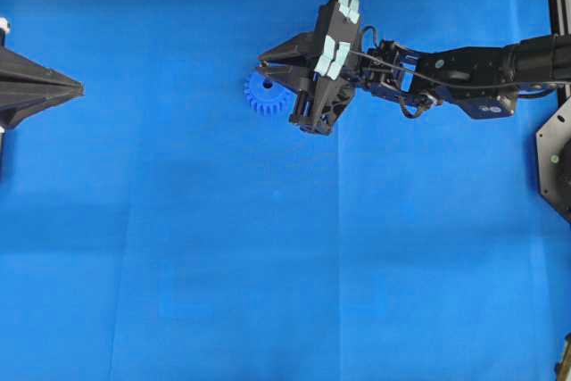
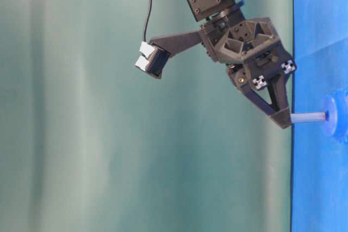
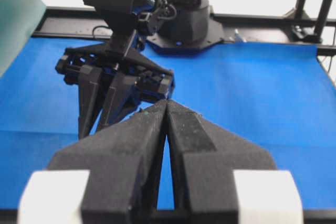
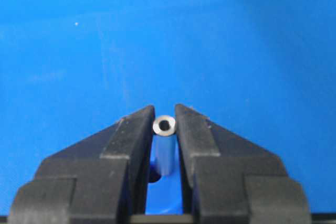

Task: Insert the shaft placed at a random location into the center hole of the small gear at another random location.
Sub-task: 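Carry the held shaft left over the blue gear, then align the shaft above the gear's center hole with the right gripper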

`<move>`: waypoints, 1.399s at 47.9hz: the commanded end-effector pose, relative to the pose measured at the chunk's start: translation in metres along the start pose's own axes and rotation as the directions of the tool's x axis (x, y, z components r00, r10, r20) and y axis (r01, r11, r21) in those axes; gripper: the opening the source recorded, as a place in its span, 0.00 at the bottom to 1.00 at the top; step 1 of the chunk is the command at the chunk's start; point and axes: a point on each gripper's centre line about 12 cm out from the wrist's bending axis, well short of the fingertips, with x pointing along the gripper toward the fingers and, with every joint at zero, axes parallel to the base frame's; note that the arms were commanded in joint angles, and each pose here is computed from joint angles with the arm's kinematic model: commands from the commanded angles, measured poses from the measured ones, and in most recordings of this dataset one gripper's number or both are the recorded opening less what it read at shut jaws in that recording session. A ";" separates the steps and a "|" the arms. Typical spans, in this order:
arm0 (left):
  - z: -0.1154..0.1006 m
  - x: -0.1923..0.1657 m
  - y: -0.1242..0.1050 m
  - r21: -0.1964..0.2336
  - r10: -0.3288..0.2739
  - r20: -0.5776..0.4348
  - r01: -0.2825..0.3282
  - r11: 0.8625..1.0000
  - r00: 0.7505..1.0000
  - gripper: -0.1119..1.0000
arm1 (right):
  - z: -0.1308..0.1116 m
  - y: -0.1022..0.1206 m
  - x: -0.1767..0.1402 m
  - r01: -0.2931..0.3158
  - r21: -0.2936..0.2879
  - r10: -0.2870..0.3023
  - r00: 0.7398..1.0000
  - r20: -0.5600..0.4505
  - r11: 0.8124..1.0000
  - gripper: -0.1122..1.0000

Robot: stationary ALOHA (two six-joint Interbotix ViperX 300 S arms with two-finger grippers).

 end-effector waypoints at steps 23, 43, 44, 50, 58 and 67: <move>0.004 0.001 0.000 0.002 0.003 0.011 -0.003 1.000 1.000 0.10 | 0.040 0.008 -0.017 -0.025 0.002 0.024 0.995 0.097 1.000 0.13; 0.004 0.001 0.000 0.002 0.003 0.009 -0.003 1.000 1.000 0.10 | 0.023 0.010 -0.009 -0.025 0.003 0.025 0.998 0.057 1.000 0.13; 0.004 0.001 0.000 0.002 0.003 0.009 -0.003 1.000 1.000 0.10 | 0.022 0.010 -0.008 -0.025 0.003 0.025 0.998 0.054 1.000 0.13; 0.004 0.001 0.000 0.002 0.003 0.009 -0.003 1.000 1.000 0.10 | 0.015 0.010 -0.004 -0.022 0.008 0.022 0.999 0.036 1.000 0.13; 0.004 0.001 0.000 0.002 0.003 0.009 -0.003 1.000 1.000 0.10 | 0.009 0.010 -0.001 -0.018 0.010 0.018 0.999 0.029 1.000 0.13; 0.004 0.001 0.001 0.000 0.003 0.009 -0.003 1.000 1.000 0.10 | 0.007 0.011 0.000 -0.020 0.008 0.020 1.000 0.024 1.000 0.13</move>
